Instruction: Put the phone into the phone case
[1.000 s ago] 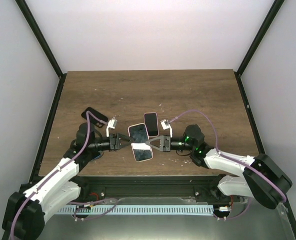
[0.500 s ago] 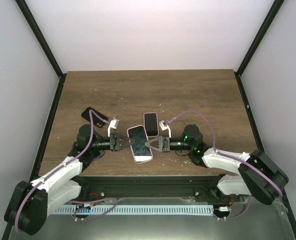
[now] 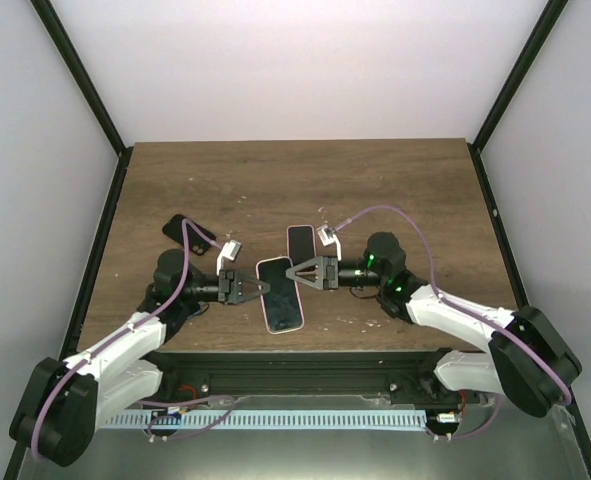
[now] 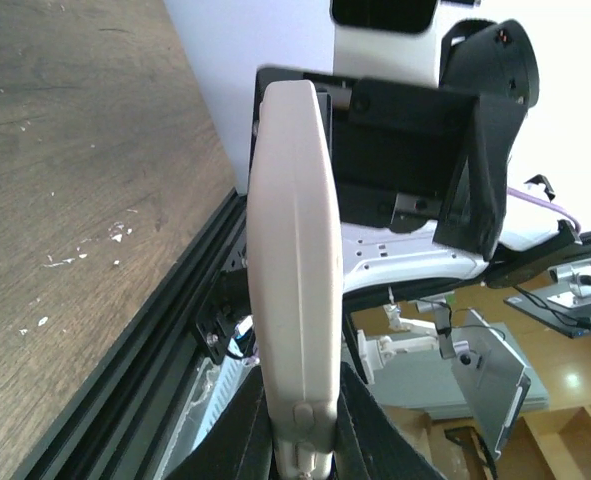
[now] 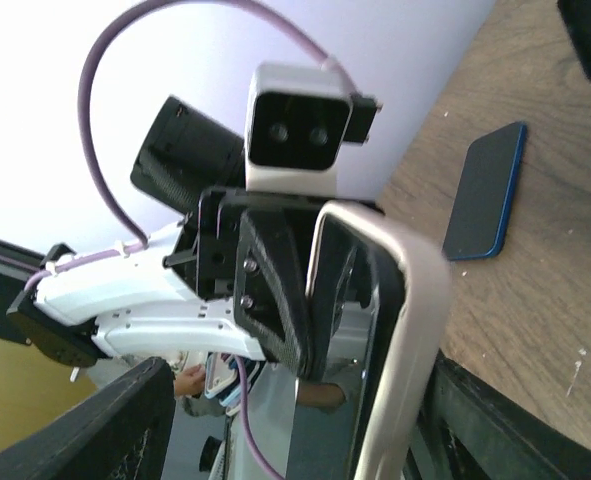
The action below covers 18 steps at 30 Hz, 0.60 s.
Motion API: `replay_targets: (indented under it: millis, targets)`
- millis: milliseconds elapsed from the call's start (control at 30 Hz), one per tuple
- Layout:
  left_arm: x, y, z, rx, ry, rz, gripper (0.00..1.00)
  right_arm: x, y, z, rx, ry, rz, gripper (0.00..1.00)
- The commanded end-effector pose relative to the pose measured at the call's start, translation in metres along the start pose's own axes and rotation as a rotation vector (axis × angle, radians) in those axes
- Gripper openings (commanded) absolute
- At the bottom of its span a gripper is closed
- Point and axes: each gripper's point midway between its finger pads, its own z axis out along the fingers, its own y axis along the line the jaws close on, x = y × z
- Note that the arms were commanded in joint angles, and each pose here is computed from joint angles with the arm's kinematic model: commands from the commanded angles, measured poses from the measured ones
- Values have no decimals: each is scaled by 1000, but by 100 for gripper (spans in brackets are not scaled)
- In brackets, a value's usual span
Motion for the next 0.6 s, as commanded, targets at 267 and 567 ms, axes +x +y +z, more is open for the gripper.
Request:
replay_targets:
  millis: [267,567]
  targets:
    - [2,-26,-1,56,42,116,9,-30,5,19,2,102,9,63]
    - [-1,-11,1,-14,33,73,8,-33,2,17,23,68,-5,17]
